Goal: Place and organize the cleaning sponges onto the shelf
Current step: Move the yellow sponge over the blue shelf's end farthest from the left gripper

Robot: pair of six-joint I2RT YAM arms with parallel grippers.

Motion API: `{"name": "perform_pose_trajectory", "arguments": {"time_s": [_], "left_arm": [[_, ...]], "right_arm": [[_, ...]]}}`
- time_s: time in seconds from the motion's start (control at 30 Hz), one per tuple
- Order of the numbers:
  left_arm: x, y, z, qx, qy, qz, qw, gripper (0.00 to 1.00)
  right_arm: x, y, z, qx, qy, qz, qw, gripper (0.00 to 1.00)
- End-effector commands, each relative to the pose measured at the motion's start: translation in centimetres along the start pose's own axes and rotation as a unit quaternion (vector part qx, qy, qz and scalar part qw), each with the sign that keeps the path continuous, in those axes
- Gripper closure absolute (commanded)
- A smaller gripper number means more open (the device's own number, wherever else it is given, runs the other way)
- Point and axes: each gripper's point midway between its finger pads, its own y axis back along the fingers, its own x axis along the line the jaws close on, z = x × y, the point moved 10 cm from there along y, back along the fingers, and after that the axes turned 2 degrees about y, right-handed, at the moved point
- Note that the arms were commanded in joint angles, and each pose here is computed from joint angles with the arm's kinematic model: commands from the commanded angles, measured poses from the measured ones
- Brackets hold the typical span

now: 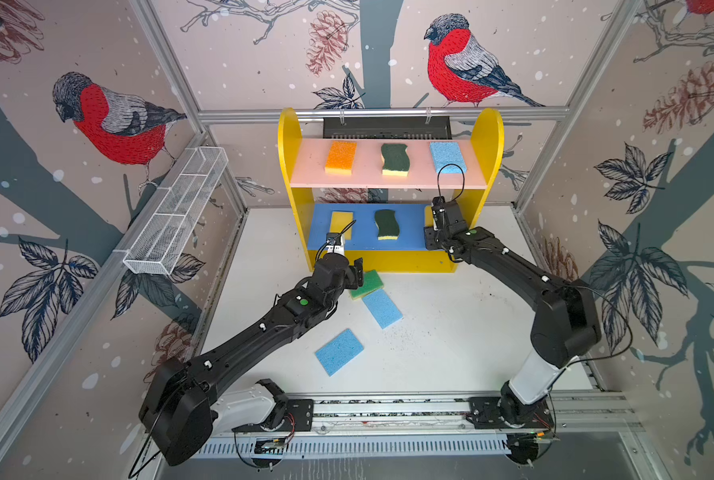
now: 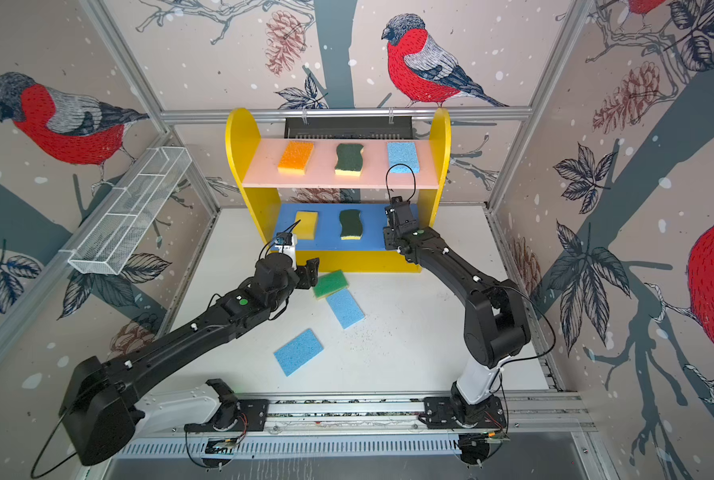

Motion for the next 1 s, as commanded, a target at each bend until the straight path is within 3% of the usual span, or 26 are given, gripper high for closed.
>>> {"name": "perform_pose_trajectory", "arguments": {"time_s": [0.0, 0.97], "left_arm": [[-0.2, -0.1, 0.7, -0.016, 0.008, 0.0, 1.0, 0.23], [-0.2, -0.2, 0.9, -0.012, 0.008, 0.011, 1.0, 0.23]], "right_arm": [[0.2, -0.1, 0.4, 0.004, 0.002, 0.012, 1.0, 0.41], [-0.2, -1.7, 0.8, 0.033, -0.008, 0.001, 0.999, 0.35]]}}
